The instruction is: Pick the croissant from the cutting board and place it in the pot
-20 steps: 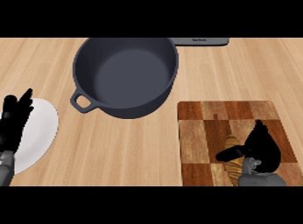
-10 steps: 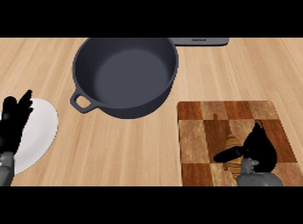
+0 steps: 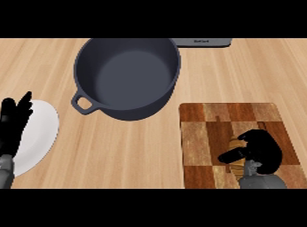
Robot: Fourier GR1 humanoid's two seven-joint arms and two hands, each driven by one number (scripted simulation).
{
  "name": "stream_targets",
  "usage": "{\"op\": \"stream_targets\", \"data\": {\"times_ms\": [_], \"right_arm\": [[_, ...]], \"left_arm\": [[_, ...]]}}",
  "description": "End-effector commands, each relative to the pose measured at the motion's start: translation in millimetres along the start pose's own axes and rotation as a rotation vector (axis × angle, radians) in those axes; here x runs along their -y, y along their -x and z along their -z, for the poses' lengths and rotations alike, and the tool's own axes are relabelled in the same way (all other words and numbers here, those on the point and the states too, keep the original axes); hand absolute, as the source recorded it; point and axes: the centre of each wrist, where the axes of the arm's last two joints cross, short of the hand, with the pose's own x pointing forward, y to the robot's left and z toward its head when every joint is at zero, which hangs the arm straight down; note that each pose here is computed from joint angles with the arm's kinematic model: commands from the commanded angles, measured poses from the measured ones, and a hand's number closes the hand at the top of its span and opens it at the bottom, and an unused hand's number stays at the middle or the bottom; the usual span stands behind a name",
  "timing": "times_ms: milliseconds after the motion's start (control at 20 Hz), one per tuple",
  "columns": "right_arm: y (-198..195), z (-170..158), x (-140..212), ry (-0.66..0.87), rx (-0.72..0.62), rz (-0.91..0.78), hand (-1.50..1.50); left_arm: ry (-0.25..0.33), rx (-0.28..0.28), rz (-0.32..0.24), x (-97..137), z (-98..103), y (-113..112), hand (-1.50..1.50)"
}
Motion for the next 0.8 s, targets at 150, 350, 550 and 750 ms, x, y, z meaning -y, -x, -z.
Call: {"op": "stream_targets", "data": {"times_ms": [150,350,550,750], "right_arm": [[-15,-14,-2,0.134,-0.047,-0.062,1.50],[-17,-13,27,0.217,-0.060,-0.061,1.50],[-23,-64,22,0.217,0.173,-0.195,1.50],[-21,-98,10,0.180,0.418,-0.295,1.50]], "left_arm": [[0.000,-0.007,-0.001,1,-11,22,0.00],[0.004,0.019,0.010,-5,-5,-4,0.00],[-0.015,0.006,0.018,30,-7,18,0.00],[0.005,0.010,0.006,18,0,-2,0.00]]}}
